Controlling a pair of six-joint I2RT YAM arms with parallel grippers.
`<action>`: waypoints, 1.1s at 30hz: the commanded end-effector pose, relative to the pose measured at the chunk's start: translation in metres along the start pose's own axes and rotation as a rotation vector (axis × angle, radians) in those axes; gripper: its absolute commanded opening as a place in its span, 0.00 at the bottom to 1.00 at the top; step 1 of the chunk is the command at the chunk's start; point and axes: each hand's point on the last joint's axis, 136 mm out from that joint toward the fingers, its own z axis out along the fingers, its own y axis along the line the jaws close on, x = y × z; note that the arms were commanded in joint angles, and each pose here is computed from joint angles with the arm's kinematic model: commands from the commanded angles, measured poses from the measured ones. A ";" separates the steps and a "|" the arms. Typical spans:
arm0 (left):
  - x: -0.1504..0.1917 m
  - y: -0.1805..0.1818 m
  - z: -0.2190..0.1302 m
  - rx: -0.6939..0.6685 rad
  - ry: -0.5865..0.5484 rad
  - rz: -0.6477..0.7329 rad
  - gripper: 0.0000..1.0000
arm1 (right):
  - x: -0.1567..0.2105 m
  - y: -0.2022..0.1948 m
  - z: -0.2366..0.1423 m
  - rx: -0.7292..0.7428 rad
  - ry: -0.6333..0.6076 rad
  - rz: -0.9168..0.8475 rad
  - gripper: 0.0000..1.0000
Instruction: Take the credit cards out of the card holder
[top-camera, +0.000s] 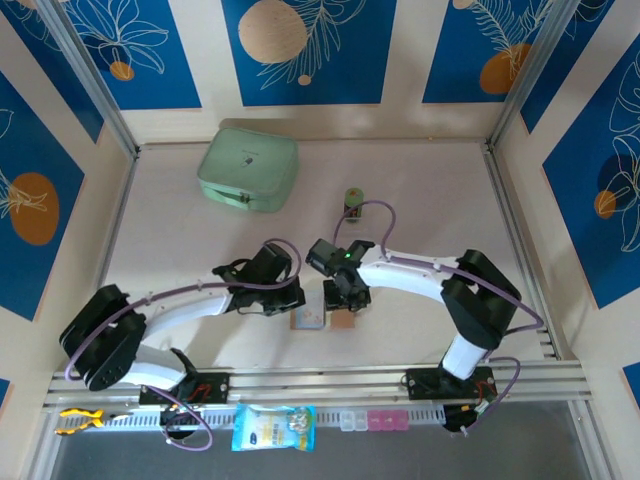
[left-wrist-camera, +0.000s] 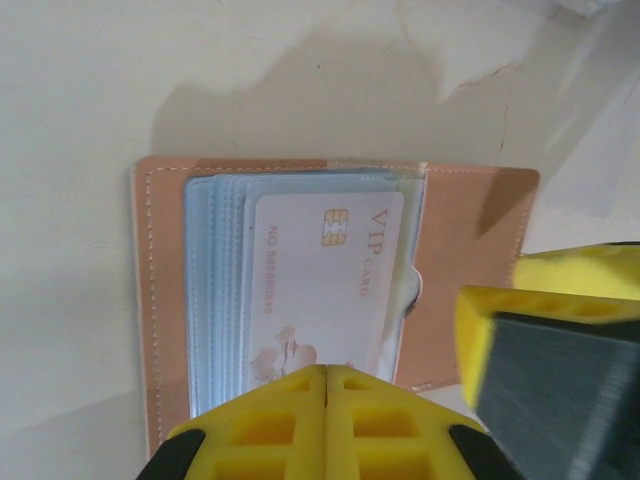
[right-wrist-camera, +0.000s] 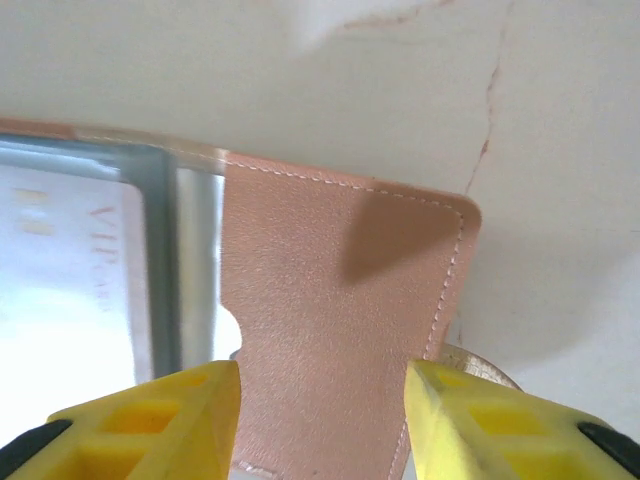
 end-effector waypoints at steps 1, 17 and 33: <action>-0.004 -0.004 0.004 0.000 -0.017 0.004 0.00 | 0.002 0.010 -0.011 -0.120 0.022 0.017 0.45; 0.007 0.019 0.019 -0.063 0.026 0.006 0.00 | 0.003 0.055 -0.012 -0.503 0.088 0.067 0.26; 0.013 0.032 0.023 -0.091 0.041 -0.020 0.00 | 0.007 0.053 0.016 -0.492 0.100 0.066 0.24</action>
